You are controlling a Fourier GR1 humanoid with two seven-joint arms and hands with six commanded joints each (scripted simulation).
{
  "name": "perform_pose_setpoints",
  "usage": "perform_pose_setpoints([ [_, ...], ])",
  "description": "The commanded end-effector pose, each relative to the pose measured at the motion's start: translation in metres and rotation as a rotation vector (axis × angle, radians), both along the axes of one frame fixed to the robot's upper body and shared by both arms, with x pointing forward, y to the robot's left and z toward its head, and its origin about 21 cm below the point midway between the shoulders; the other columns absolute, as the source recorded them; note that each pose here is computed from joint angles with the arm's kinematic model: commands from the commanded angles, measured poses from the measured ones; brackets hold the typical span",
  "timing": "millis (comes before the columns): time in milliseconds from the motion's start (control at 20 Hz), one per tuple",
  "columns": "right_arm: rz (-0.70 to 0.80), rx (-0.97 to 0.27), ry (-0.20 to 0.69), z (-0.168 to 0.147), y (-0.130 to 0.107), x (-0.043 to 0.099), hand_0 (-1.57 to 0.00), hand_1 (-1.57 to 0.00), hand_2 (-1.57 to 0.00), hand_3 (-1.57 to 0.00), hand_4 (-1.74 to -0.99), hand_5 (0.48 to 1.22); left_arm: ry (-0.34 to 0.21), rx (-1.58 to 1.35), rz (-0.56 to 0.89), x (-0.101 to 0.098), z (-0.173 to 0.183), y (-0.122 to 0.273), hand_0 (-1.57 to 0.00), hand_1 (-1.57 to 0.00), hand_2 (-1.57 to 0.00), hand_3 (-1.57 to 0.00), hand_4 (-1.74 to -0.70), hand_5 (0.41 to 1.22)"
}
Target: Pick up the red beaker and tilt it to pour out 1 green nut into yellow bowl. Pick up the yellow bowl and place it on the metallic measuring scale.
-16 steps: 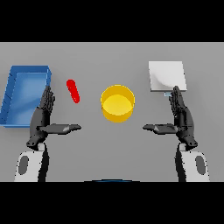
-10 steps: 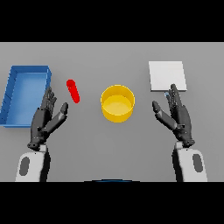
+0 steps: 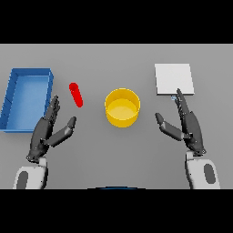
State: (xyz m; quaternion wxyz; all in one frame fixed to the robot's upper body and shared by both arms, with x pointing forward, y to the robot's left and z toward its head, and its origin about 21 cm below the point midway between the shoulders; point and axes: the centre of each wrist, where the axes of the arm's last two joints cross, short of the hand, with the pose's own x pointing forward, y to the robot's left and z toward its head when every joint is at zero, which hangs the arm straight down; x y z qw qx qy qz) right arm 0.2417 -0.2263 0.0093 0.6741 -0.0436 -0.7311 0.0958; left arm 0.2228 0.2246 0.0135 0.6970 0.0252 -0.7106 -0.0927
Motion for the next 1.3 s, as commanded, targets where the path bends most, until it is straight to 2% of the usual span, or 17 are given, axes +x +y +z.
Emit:
perform_pose_setpoints([
  [0,0.006,0.01,-0.006,-0.001,0.0,-0.002,0.0,0.0,0.0,0.0,-1.261,0.604,0.01,-0.001,0.001,0.002,-0.001,-0.001,0.0,0.0,0.0,0.0,-1.17,0.652],
  [200,0.027,0.003,-0.019,0.0,-0.005,-0.003,0.0,0.0,0.0,0.0,-1.292,0.624,0.039,0.005,0.02,0.017,-0.008,-0.004,0.0,0.0,0.0,0.0,-1.19,0.658],
  [400,0.031,0.018,-0.016,0.001,-0.007,0.001,0.0,0.0,0.0,0.0,-1.296,0.621,0.059,0.025,0.024,0.042,-0.019,-0.008,0.0,0.0,0.0,0.0,-1.21,0.663],
  [650,0.021,0.006,-0.011,0.0,-0.01,0.001,0.0,0.0,0.0,0.0,-1.295,0.622,0.047,0.036,0.031,0.083,-0.021,-0.013,0.0,0.0,0.0,0.0,-1.22,0.644],
  [950,0.009,-0.008,-0.006,0.002,-0.006,0.004,0.0,0.0,0.0,0.0,-1.299,0.634,0.049,0.077,0.022,0.111,-0.028,-0.029,0.0,0.0,0.0,0.0,-1.22,0.635],
  [1250,0.0,-0.012,-0.008,0.004,-0.009,0.005,0.0,0.0,0.0,0.0,-1.3,0.646,0.023,0.066,0.016,0.126,-0.039,-0.032,0.0,0.0,0.0,0.0,-1.29,0.686],
])
